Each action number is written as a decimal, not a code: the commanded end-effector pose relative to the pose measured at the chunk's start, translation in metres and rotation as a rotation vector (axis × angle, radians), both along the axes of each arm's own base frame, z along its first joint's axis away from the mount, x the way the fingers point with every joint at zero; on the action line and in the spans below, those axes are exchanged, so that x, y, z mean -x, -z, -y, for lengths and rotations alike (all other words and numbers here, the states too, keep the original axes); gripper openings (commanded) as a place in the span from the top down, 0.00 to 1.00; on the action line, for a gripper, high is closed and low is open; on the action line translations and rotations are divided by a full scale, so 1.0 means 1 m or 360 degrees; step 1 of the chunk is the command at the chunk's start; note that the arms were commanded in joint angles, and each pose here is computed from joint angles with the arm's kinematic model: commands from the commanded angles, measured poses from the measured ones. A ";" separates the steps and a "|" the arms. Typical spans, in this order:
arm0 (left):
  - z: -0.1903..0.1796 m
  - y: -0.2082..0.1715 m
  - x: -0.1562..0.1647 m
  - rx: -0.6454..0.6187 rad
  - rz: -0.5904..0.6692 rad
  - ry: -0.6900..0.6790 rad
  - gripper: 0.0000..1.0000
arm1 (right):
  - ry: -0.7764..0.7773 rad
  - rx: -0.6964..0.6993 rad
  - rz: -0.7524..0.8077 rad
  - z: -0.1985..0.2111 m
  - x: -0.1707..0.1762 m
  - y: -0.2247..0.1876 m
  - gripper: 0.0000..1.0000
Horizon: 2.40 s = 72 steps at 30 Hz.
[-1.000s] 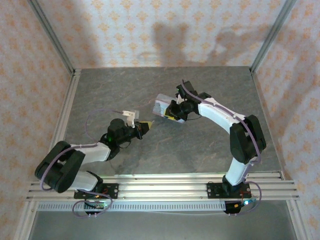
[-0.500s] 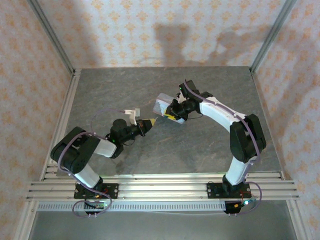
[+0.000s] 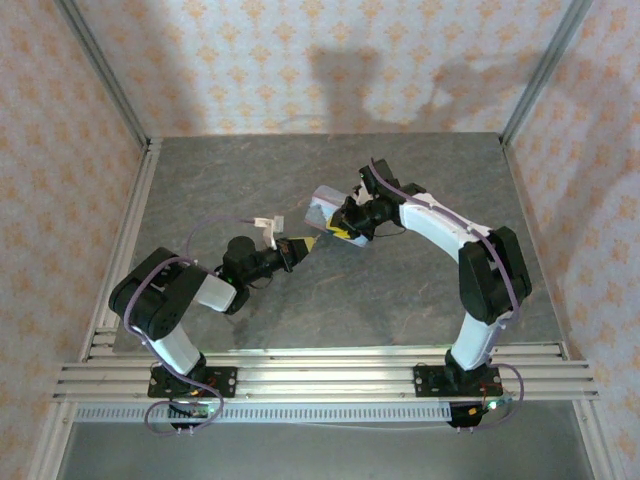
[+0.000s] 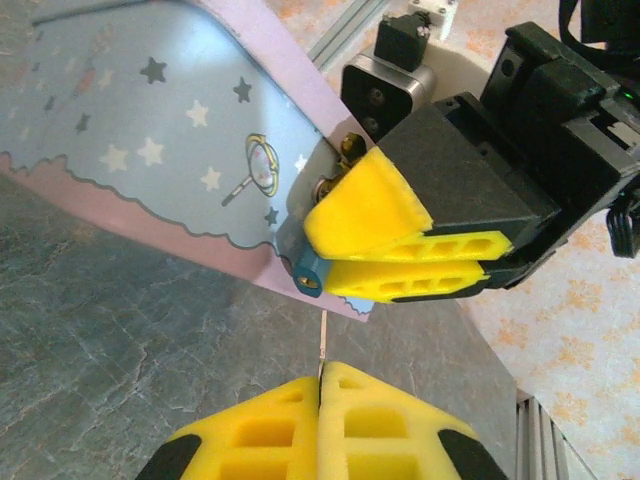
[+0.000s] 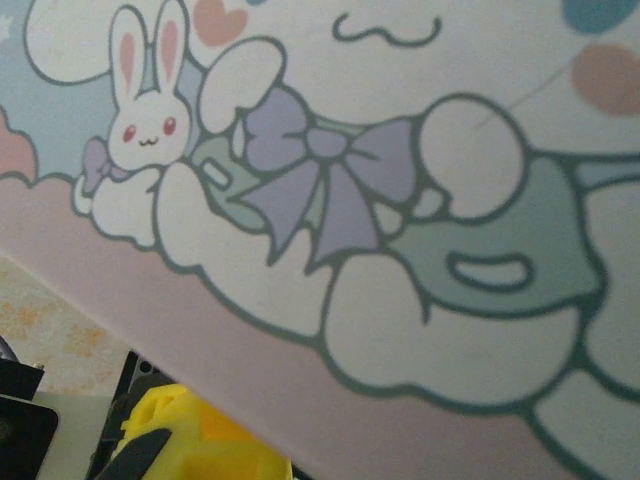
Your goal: Unlock a padlock with a key
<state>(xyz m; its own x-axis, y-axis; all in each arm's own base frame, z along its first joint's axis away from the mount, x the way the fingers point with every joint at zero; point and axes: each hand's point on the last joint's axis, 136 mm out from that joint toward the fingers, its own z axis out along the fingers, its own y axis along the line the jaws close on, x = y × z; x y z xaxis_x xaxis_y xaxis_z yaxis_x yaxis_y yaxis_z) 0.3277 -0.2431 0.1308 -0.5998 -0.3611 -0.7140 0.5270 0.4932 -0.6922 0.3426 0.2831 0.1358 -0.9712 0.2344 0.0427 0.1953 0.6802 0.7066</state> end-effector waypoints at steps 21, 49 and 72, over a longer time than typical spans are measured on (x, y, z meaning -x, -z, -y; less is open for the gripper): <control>0.009 -0.034 -0.006 0.0041 0.0231 0.0049 1.00 | 0.0020 -0.0254 0.0008 -0.015 -0.014 -0.033 1.00; 0.009 -0.023 -0.027 0.0057 0.0175 0.0099 1.00 | 0.0063 -0.0343 -0.0046 -0.005 -0.014 -0.038 1.00; 0.013 -0.028 -0.035 0.0059 0.0208 0.0124 1.00 | 0.0078 -0.0358 -0.0067 -0.003 -0.015 -0.038 1.00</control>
<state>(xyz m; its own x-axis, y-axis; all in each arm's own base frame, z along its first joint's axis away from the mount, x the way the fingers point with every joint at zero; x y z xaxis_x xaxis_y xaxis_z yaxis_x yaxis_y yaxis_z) 0.3602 -0.2499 0.1434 -0.5736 -0.3459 -0.7425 0.5935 0.4493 -0.6677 0.3564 0.2837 0.1524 -0.9451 0.2758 0.1755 0.3022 0.5323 0.7908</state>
